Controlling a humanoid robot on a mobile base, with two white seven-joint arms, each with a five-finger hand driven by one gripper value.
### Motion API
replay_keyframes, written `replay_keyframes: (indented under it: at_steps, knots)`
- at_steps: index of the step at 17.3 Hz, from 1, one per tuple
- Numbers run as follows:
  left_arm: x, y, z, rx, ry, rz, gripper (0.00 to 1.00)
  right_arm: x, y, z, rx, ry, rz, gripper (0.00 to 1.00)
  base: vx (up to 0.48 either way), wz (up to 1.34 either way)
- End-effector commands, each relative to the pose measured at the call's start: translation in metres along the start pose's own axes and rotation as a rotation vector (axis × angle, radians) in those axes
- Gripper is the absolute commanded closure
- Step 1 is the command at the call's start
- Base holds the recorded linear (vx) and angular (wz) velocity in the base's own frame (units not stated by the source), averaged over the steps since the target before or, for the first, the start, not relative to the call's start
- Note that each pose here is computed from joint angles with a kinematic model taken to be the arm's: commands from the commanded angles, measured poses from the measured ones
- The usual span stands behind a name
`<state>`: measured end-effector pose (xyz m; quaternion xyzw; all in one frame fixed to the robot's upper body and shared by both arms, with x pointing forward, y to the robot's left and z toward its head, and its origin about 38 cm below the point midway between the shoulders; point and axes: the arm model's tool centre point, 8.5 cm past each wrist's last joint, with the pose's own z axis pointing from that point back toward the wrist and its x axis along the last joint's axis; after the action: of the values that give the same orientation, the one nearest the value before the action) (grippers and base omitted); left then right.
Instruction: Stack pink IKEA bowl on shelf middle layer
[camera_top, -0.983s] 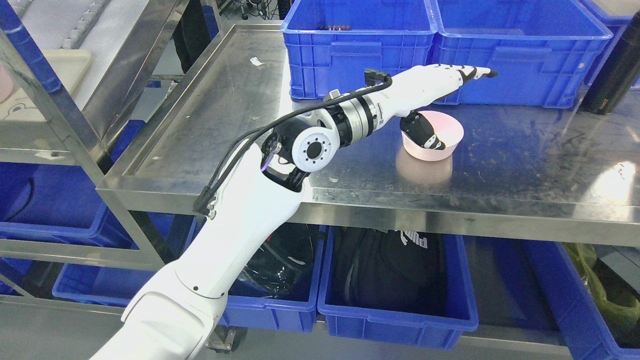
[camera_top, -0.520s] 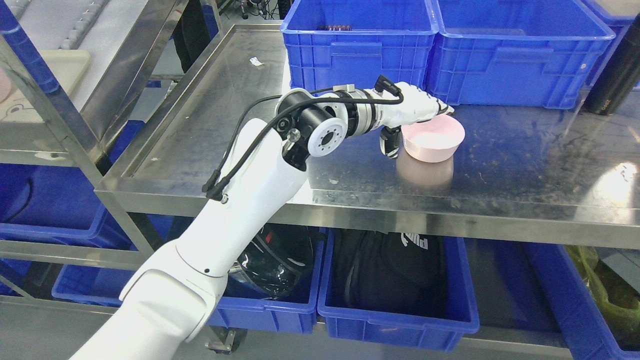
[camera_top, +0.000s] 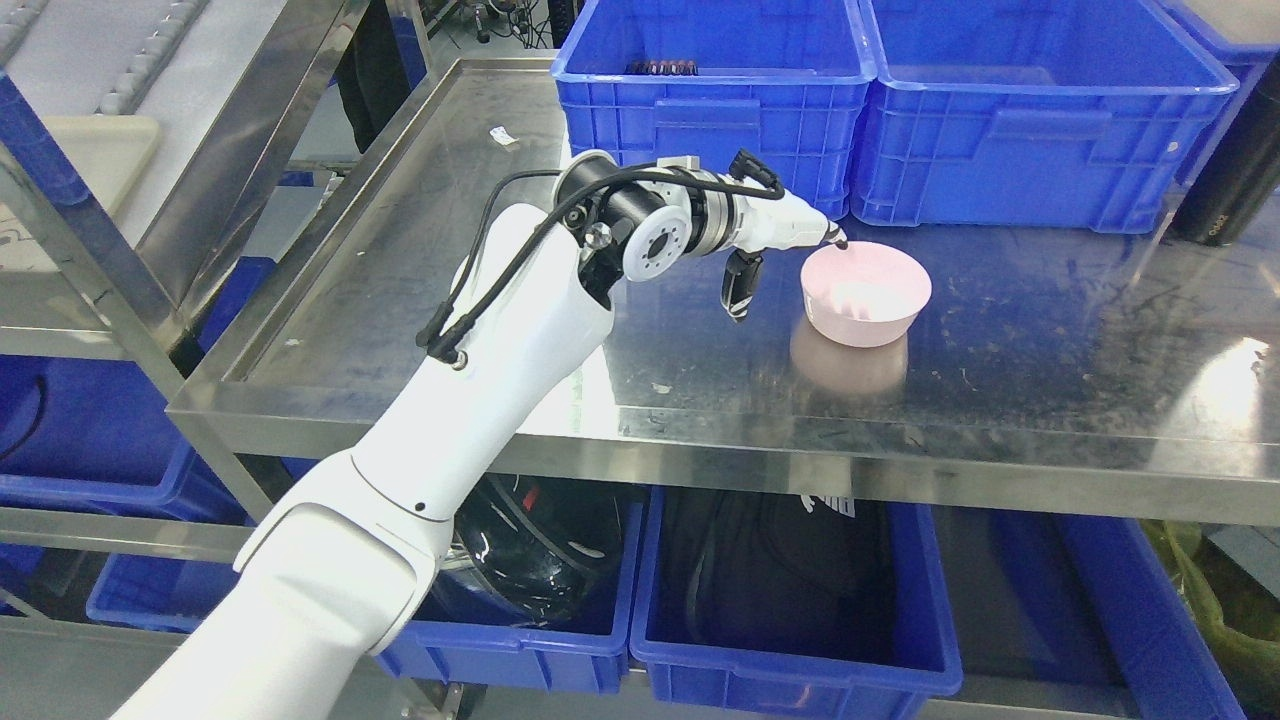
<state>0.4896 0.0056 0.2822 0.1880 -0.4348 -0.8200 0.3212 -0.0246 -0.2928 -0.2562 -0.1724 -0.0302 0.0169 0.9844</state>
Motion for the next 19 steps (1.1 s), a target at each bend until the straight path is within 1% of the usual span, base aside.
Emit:
replay_keyframes:
  at_steps: [1, 3, 5, 10, 15, 19]
  knots:
    - [-0.01, -0.018, -0.015, -0.053, -0.096, 0.053, 0.06, 0.005, -0.011, -0.003, -0.017, -0.018, 0.003, 0.0, 0.048, -0.09]
    - [-0.003, -0.014, -0.013, -0.035, -0.134, 0.014, 0.07, 0.005, -0.011, -0.003, -0.017, -0.018, 0.003, 0.0, 0.036, -0.09]
    - [-0.003, -0.017, -0.015, -0.044, -0.132, 0.01, 0.09, 0.005, -0.011, -0.003, -0.017, -0.017, 0.002, 0.0, 0.012, -0.05]
    - [0.002, -0.03, -0.027, -0.069, -0.152, -0.014, 0.09, 0.005, -0.011, -0.003, -0.017, -0.017, 0.002, 0.0, 0.003, 0.02]
    - [-0.005, -0.043, -0.038, -0.072, -0.179, -0.028, 0.09, 0.005, -0.011, -0.003, -0.017, -0.018, 0.003, 0.0, 0.0, 0.0]
    - [-0.005, -0.049, -0.042, -0.087, -0.187, -0.037, 0.12, 0.005, -0.011, -0.003, -0.017, -0.018, 0.003, 0.0, 0.0, 0.0]
